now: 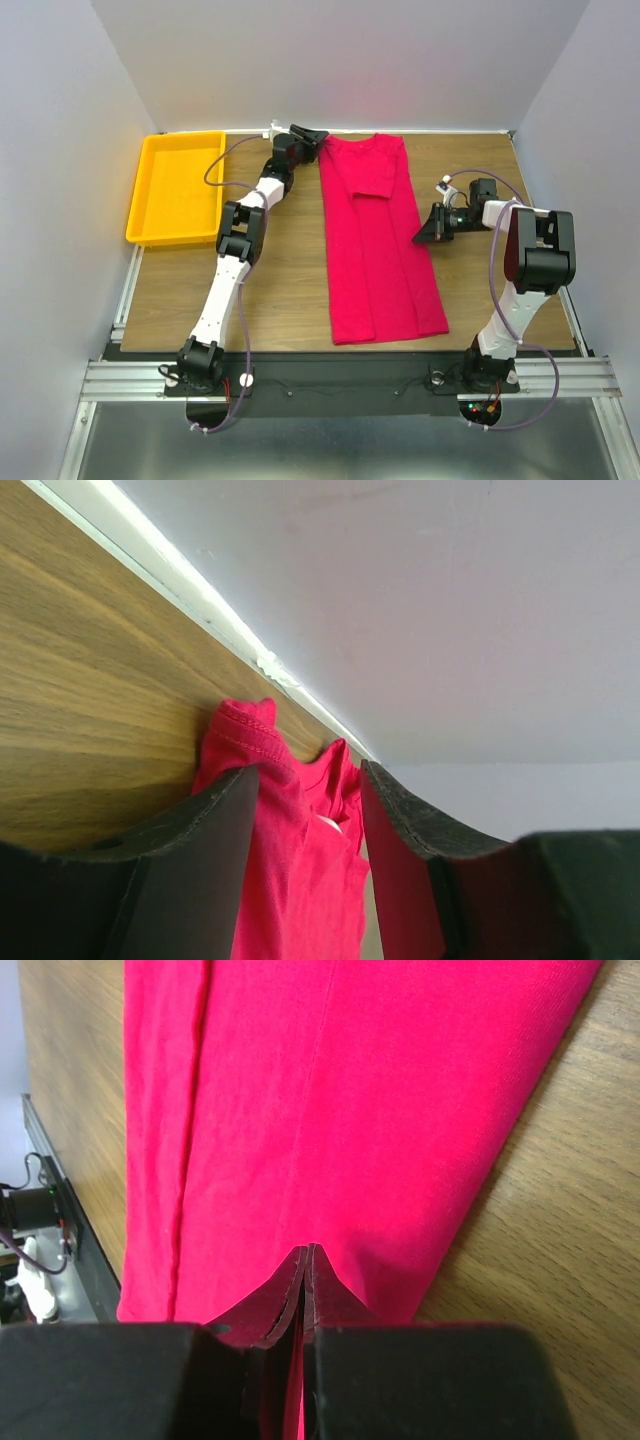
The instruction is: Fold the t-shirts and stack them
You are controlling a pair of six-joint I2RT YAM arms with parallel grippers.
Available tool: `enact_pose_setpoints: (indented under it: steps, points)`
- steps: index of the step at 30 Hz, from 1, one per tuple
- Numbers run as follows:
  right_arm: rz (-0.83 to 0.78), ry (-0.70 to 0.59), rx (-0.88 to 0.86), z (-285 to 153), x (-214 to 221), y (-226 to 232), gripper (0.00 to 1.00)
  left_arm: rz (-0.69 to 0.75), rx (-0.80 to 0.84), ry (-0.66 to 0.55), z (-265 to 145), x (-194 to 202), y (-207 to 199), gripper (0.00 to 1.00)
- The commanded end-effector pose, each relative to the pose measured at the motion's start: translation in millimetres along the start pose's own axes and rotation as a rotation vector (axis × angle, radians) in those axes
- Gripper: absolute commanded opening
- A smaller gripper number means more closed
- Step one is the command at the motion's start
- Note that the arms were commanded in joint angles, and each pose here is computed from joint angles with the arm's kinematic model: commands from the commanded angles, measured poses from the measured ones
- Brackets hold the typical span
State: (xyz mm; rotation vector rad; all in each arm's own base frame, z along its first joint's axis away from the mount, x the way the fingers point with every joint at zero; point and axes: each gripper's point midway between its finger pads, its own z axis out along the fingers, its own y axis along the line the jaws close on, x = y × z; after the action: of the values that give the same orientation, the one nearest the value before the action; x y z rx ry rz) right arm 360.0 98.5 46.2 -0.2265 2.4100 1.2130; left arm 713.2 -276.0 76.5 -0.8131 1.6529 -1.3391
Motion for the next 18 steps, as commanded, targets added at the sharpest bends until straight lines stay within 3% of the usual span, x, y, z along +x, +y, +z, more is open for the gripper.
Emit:
enact_pose_setpoints:
  steps: [1, 5, 9, 10, 14, 16, 18]
  points:
    - [-0.144, -0.040, 0.016, -13, -25, 13, 0.06, 0.056, 0.209, 0.037, -11, -12, -84, 0.58]
    - [-0.228, -0.041, 0.011, -21, -28, 22, 0.09, 0.178, 0.298, 0.113, -35, -9, -129, 0.61]
    - [-0.319, -0.032, 0.034, -32, -31, 30, 0.13, 0.393, 0.367, 0.187, -76, -4, -180, 0.63]
    - [-0.347, -0.039, 0.036, -35, -33, 32, 0.13, 0.394, 0.368, 0.199, -85, -4, -188, 0.65]
    - [-0.486, -0.010, 0.056, -50, -28, 45, 0.18, 0.635, 0.353, 0.197, -134, -2, -206, 0.68]
    - [-0.596, 0.031, 0.044, -61, -14, 56, 0.25, 0.697, 0.316, 0.216, -170, 4, -211, 0.68]
    - [-0.709, 0.063, 0.036, -73, -1, 68, 0.41, 0.843, 0.274, 0.201, -210, 10, -211, 0.68]
